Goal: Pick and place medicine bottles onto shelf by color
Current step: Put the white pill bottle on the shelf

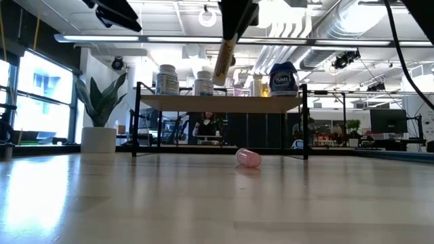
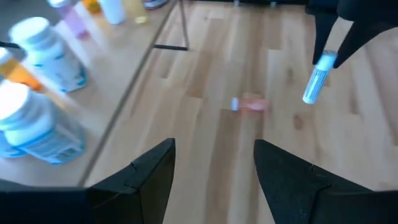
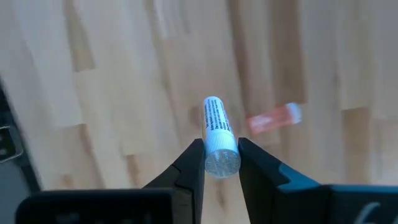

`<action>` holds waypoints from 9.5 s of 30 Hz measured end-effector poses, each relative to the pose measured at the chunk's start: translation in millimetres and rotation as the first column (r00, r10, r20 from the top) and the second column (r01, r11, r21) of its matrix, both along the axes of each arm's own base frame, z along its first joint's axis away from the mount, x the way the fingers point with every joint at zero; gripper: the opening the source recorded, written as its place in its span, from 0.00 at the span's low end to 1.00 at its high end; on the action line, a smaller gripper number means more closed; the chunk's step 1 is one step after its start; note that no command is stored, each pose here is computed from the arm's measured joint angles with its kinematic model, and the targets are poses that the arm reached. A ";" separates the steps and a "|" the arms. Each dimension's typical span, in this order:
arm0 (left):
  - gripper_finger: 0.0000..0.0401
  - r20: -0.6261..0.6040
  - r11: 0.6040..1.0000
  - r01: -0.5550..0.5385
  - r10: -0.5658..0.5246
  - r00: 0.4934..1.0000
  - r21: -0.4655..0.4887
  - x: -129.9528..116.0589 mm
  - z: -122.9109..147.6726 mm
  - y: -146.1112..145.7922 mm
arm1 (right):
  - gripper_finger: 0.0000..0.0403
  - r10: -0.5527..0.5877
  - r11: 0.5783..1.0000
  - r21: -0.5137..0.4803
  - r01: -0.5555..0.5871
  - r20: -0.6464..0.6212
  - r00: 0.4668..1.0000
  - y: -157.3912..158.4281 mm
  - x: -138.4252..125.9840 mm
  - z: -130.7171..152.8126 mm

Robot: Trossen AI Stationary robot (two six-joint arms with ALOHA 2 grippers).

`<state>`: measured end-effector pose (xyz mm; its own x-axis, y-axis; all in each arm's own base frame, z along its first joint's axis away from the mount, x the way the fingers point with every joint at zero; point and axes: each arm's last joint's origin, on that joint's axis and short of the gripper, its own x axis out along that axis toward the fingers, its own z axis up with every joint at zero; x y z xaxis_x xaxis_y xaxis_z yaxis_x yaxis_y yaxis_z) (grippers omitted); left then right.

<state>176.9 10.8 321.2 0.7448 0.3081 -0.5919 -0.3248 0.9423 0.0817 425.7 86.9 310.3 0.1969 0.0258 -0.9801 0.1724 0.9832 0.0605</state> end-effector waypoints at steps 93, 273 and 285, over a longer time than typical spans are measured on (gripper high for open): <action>0.18 0.280 0.974 -0.173 0.126 0.952 0.150 104.4 -33.2 106.7 | 0.17 0.355 0.900 -0.361 -0.244 0.282 0.891 -193.9 -28.0 78.9; 0.16 0.597 0.860 -0.500 0.345 0.724 0.108 119.6 -135.2 91.4 | 0.51 0.148 0.813 -0.575 0.088 0.350 0.925 -218.0 -93.6 144.8; 0.16 0.566 0.853 -0.496 0.332 0.755 0.161 127.1 -138.0 93.8 | 0.51 0.148 0.813 -0.575 0.087 0.349 0.925 -218.0 -93.6 144.8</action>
<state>304.0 104.7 183.2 0.6635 0.7482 -0.0069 -0.7476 0.6633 0.0343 332.1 -131.1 455.1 0.5463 -0.5015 -0.6708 0.2229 0.8591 -0.4608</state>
